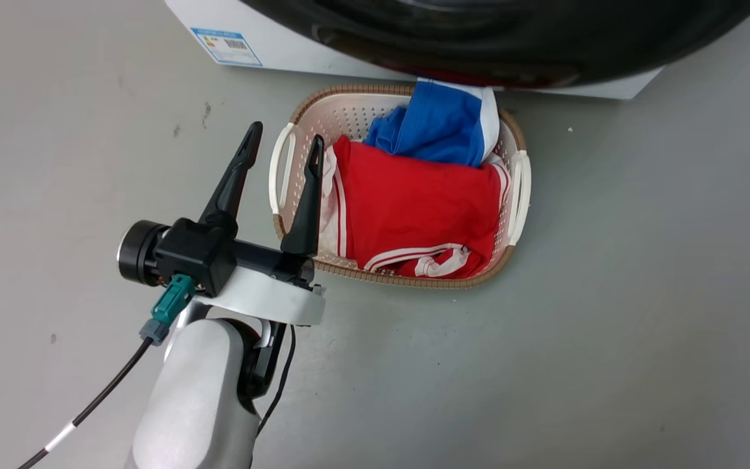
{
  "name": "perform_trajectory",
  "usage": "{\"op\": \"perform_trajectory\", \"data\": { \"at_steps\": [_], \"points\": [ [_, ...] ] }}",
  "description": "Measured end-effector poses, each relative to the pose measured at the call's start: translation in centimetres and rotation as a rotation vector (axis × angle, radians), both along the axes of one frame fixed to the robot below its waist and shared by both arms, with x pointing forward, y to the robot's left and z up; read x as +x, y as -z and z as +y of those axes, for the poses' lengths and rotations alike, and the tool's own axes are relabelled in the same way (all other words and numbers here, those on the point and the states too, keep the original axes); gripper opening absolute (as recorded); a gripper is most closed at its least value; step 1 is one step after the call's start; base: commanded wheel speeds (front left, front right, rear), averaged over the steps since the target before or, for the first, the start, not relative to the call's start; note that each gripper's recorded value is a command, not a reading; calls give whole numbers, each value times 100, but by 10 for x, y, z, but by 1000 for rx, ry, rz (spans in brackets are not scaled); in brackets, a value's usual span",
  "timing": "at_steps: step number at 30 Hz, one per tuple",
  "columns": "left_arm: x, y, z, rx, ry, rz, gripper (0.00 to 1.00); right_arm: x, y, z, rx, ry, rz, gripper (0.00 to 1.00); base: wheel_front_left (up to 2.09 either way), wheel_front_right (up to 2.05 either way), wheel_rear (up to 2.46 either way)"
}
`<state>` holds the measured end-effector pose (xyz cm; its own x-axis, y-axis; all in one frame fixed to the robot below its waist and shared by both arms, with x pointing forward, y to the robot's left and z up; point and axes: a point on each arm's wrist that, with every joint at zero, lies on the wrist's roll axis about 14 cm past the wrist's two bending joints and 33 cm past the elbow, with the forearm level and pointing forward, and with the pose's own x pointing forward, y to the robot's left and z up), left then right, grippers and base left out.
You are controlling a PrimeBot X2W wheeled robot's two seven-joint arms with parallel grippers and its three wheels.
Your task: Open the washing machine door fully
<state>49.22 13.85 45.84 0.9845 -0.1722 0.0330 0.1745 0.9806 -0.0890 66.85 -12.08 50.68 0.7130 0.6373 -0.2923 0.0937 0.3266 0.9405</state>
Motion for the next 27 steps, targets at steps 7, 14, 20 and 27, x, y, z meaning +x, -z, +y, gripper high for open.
{"op": "perform_trajectory", "data": {
  "at_steps": [7,14,20,27],
  "points": [
    [-10,-8,-4,-7,7,-4,100,-30,4,6,-22,-85,34,0,0,0,0],
    [-27,-16,-2,-10,1,-6,100,-66,1,16,-17,-166,51,0,0,0,0],
    [-42,-27,2,-16,-9,-20,100,-103,3,29,-50,-252,57,0,0,0,0],
    [-62,-37,3,-31,-11,-30,100,-144,-1,48,-52,-353,49,0,0,0,0]
  ]
}}
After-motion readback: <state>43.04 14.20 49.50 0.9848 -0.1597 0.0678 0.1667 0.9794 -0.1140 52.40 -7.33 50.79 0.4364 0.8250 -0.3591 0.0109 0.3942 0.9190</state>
